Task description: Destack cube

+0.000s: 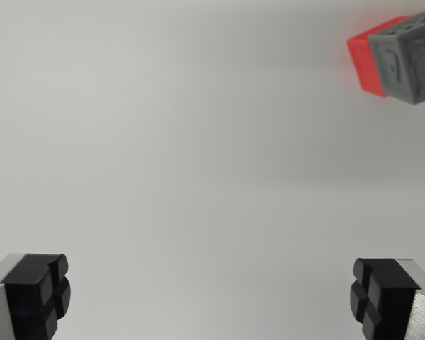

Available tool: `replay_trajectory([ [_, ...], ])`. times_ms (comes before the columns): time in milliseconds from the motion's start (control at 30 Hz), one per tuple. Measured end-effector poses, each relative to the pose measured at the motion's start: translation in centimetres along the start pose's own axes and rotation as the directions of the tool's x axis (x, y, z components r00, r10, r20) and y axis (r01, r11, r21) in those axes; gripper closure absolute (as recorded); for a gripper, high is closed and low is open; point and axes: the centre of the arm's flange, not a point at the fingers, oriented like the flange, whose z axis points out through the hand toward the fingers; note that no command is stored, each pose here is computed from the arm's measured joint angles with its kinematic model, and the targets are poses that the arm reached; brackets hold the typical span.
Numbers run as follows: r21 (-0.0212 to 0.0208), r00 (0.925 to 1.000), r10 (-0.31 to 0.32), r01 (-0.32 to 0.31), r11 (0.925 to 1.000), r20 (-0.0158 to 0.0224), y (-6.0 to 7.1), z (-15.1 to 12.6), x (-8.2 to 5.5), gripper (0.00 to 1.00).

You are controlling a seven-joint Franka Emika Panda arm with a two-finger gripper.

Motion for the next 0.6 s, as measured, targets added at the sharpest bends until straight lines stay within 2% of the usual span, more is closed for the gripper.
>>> replay_trajectory([
  [267, 0.0021, 0.9995, -0.031, 0.031, 0.9995, -0.0026, 0.5, 0.9, 1.1, 0.00],
  [600, 0.0053, 0.9962, -0.086, 0.086, 0.9962, -0.0080, 1.3, 2.5, 3.0, 0.00],
])
